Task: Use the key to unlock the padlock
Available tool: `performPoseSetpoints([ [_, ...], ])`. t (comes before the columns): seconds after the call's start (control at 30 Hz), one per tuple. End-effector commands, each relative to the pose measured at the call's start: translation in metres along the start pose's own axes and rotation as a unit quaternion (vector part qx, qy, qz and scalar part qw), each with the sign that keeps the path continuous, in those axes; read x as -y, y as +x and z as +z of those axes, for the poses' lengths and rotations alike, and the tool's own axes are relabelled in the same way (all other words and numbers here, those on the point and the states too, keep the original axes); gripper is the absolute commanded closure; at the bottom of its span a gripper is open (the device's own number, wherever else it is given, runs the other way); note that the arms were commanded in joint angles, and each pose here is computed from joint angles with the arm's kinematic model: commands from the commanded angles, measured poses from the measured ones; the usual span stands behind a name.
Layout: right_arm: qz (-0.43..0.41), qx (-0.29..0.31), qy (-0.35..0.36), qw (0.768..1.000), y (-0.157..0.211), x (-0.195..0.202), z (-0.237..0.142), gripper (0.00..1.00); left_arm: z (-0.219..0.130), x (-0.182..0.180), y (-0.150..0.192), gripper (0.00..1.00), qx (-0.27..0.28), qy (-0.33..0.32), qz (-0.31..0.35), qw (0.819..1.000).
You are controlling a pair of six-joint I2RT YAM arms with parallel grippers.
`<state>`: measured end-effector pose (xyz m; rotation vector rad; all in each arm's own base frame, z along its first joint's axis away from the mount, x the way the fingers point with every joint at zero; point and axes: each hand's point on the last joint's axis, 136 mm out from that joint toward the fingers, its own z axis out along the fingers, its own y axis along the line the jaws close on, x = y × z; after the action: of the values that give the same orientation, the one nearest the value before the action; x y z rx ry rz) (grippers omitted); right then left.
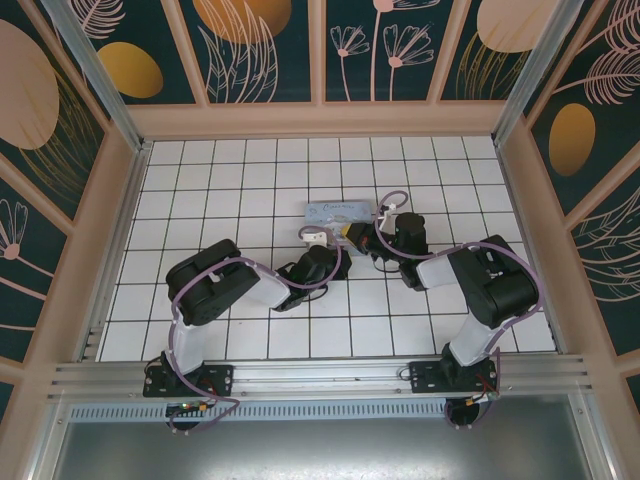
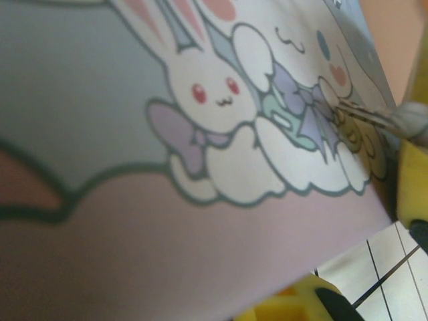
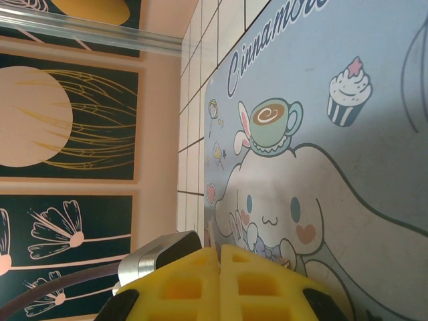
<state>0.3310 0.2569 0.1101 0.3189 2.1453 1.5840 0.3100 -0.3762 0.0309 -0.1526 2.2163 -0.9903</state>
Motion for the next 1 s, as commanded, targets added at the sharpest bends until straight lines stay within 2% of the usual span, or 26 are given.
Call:
performPoseSetpoints([
  [0.0, -0.015, 0.005, -0.015, 1.000, -0.004, -0.016, -0.004, 1.00, -0.004, -0.012, 0.001, 1.00, -0.007, -0.032, 0.002, 0.999],
  [0.17, -0.050, 0.021, -0.018, 0.998, -0.010, -0.039, -0.018, 1.00, -0.011, -0.008, -0.007, 1.00, -0.003, -0.038, 0.000, 0.999],
  [0.33, -0.081, 0.024, -0.015, 0.996, 0.001, -0.050, -0.040, 1.00, -0.018, -0.008, -0.009, 1.00, -0.007, -0.047, 0.002, 0.999],
  [0.67, -0.079, 0.031, -0.001, 0.996, 0.044, -0.023, -0.088, 1.00, -0.036, -0.010, -0.016, 1.00, -0.015, -0.039, -0.009, 0.999],
  [0.97, -0.045, 0.012, 0.013, 0.999, 0.079, 0.013, -0.100, 1.00, -0.047, 0.015, -0.018, 1.00, -0.062, 0.033, -0.027, 0.997],
])
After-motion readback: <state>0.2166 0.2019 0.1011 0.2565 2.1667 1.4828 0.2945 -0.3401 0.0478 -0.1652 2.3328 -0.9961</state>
